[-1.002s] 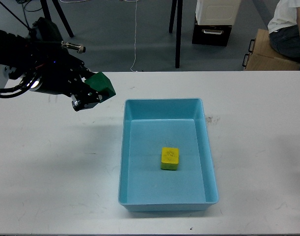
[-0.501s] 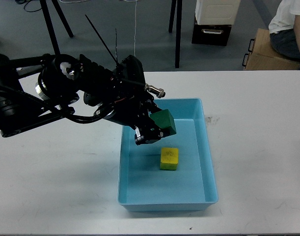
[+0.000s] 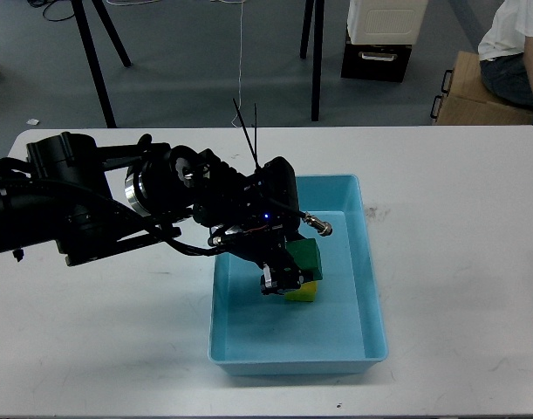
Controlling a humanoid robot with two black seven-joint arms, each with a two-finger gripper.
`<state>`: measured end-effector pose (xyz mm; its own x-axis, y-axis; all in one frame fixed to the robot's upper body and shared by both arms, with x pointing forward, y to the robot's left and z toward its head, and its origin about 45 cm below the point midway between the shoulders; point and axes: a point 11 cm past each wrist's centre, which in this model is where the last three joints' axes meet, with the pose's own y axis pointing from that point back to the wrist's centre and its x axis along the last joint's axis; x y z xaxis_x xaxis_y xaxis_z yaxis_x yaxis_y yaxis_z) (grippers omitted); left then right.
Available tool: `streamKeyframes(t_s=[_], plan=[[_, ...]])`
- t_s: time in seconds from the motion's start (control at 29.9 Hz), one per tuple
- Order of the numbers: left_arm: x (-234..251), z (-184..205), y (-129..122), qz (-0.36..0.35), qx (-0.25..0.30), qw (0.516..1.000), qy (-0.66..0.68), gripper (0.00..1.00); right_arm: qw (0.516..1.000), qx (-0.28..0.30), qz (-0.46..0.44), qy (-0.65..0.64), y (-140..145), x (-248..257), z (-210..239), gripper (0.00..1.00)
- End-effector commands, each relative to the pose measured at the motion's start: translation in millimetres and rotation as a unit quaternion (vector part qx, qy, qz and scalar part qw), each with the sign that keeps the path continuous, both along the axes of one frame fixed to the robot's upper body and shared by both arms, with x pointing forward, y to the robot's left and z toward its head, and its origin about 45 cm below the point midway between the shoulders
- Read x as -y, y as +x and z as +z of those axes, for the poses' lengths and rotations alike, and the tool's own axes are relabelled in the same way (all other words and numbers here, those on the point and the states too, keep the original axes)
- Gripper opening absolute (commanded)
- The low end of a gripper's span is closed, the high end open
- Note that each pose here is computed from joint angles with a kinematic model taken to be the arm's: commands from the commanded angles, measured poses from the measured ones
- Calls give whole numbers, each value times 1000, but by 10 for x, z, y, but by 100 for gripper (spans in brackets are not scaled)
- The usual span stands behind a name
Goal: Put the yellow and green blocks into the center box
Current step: 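Lower the green cube onto the yellow cube in the tray, then open the left gripper and lift it away from the cubes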
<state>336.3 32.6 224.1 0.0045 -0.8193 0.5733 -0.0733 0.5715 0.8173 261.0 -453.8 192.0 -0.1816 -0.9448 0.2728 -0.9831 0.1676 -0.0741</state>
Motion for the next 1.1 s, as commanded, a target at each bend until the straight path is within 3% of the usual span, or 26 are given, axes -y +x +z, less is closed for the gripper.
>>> streamKeyframes(t_s=[0.0,0.37,0.57,0.84,0.9,1.07], plan=[[42,-30,-1,-1,-1,1000,2,27,1000,1,-1,0,0,4,3,98],[-3,-88,94,17,0,1000,9,44,1000,-1,-1,1,-6,1,-11,98],[-27,-155,65,22,-10,1000,8,68,1000,0,-1,1,-2,4,-4,98],[-17,-140,70,26,-13,1000,2,89,1000,-1,0,2,-7,-7,-16,98],[-8,-124,71,27,-16,999,-1,99,1000,-2,5,3,1,-36,-21,98],[5,-58,75,23,-11,1000,-4,100,1000,14,13,9,80,-115,47,98]])
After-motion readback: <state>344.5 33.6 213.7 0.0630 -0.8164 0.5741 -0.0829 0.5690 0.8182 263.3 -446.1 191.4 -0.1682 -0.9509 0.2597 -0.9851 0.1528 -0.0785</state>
